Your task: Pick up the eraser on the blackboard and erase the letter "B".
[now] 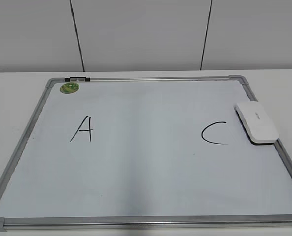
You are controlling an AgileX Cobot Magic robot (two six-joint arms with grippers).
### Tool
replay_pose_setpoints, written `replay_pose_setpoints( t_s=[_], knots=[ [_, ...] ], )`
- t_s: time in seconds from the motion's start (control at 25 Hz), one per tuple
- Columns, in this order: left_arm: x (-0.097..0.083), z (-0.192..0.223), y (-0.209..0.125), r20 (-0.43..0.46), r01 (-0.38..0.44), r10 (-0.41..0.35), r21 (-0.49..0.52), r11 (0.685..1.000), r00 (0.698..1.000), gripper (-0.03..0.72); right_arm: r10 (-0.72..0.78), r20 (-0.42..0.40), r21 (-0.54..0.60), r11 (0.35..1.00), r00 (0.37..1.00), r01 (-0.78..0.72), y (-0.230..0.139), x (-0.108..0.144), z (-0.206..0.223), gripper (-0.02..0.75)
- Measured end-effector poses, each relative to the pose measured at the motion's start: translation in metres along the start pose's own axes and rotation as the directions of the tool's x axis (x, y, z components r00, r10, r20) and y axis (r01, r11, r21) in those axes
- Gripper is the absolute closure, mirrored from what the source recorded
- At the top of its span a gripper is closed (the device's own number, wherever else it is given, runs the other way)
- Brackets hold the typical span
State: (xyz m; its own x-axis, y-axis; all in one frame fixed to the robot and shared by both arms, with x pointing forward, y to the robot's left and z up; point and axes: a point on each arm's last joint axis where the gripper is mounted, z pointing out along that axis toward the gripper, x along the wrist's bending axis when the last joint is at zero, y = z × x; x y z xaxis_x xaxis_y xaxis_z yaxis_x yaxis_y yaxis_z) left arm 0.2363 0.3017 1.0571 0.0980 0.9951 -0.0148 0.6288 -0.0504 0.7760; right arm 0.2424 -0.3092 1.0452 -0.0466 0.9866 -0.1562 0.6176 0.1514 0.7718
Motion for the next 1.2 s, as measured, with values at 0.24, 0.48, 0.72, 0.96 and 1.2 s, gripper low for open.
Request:
replay_pose_setpoints(
  t_s=[0.24,0.48,0.72,0.96,1.2],
  knots=[
    [0.0,0.0021,0.0022,0.001,0.0,0.0,-0.031,1.0,1.0,0.284,0.001,0.0,-0.01,1.0,1.0,-0.001,0.0003,0.0003,0.0018,0.144],
    [-0.0001,0.0068,0.003,0.001,0.0,0.0,-0.054,0.999,1.0,0.284,0.001,0.0,-0.014,1.0,1.0,-0.001,0.0007,0.0002,0.0018,0.145],
    [0.0004,0.0101,0.0037,-0.004,-0.002,0.002,-0.074,0.997,1.0,0.284,0.001,0.0,-0.016,1.0,1.0,-0.001,0.0009,0.0002,0.0017,0.145],
    [0.0005,0.0101,0.0037,-0.005,-0.003,0.003,-0.074,0.997,1.0,0.302,0.001,0.0,-0.016,1.0,1.0,-0.001,0.0009,0.0002,0.0017,0.145],
    [0.0005,0.0101,0.0039,-0.005,-0.003,0.003,-0.075,0.997,1.0,0.337,0.003,0.0,-0.016,1.0,1.0,-0.003,0.0009,0.0002,0.0017,0.146]
  ],
)
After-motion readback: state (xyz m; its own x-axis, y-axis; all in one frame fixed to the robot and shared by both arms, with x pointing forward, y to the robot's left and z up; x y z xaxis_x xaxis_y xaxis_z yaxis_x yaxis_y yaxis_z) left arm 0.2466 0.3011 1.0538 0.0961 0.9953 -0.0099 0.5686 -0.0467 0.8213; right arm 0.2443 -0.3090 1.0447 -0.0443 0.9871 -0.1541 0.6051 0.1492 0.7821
